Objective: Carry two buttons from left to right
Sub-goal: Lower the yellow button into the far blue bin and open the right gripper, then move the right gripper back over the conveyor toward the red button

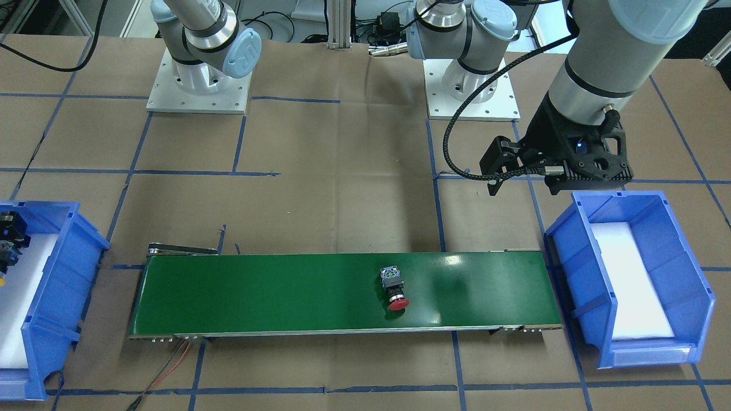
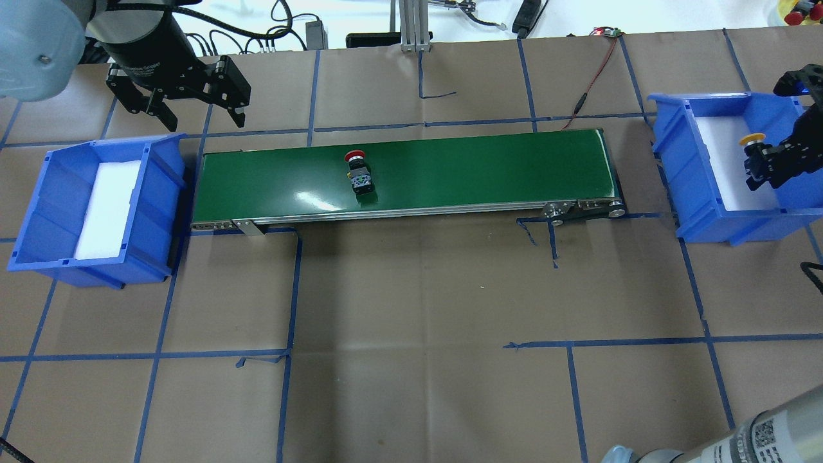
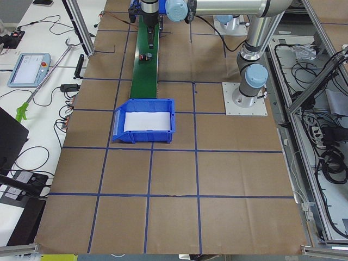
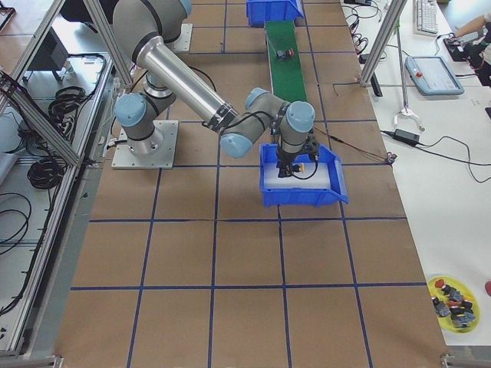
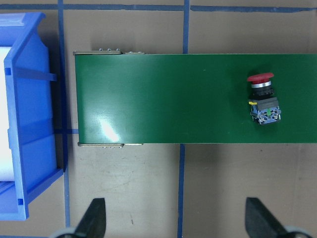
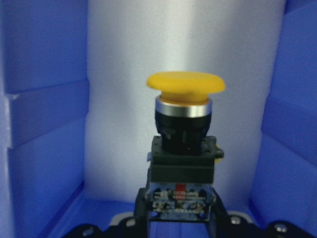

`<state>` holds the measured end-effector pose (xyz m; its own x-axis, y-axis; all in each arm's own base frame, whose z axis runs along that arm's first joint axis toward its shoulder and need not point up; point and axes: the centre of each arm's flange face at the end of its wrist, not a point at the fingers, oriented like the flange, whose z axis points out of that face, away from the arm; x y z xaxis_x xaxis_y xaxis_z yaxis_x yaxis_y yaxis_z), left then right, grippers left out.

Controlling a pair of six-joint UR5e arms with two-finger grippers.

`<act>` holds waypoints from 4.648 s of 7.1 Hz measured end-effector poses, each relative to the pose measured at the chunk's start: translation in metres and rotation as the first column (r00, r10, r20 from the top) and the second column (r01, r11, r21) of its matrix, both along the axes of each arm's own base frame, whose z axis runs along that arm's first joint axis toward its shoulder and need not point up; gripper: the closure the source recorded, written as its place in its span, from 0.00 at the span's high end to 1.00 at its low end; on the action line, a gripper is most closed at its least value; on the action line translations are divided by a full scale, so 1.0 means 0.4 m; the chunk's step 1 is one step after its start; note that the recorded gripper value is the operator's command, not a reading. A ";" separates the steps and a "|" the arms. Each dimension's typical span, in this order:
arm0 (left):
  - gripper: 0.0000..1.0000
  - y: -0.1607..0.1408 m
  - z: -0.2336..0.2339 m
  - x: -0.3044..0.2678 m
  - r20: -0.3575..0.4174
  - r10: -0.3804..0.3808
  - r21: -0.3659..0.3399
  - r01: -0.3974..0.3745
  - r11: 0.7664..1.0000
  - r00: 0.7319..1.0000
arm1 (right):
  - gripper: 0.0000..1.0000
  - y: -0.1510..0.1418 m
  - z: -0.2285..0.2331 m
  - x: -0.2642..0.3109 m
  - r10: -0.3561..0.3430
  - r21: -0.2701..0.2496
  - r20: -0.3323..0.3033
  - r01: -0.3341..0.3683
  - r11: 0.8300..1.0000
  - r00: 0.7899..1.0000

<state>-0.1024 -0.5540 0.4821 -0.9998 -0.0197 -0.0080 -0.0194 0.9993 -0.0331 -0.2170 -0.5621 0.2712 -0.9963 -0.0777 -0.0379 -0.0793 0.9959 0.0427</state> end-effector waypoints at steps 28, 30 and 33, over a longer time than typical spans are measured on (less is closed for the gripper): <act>1.00 -0.002 0.003 -0.002 -0.008 0.005 -0.004 -0.005 1.000 1.000 | 0.99 -0.050 0.369 0.954 -0.192 -0.094 -0.008 0.191 0.977 0.981; 1.00 -0.002 0.003 -0.002 -0.008 0.005 -0.004 -0.005 1.000 1.000 | 0.99 -0.055 0.352 0.949 -0.195 -0.091 -0.008 0.194 0.977 0.981; 1.00 -0.002 0.003 -0.002 -0.008 0.006 -0.004 -0.006 1.000 1.000 | 0.99 -0.077 0.287 0.948 -0.205 -0.052 -0.009 0.204 0.978 0.979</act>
<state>-0.1031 -0.5549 0.4833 -0.9997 -0.0252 -0.0002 -0.0252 0.9990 -0.0370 0.1623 -0.5929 0.3862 -0.9917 0.1265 -0.0245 0.1268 0.9919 -0.0081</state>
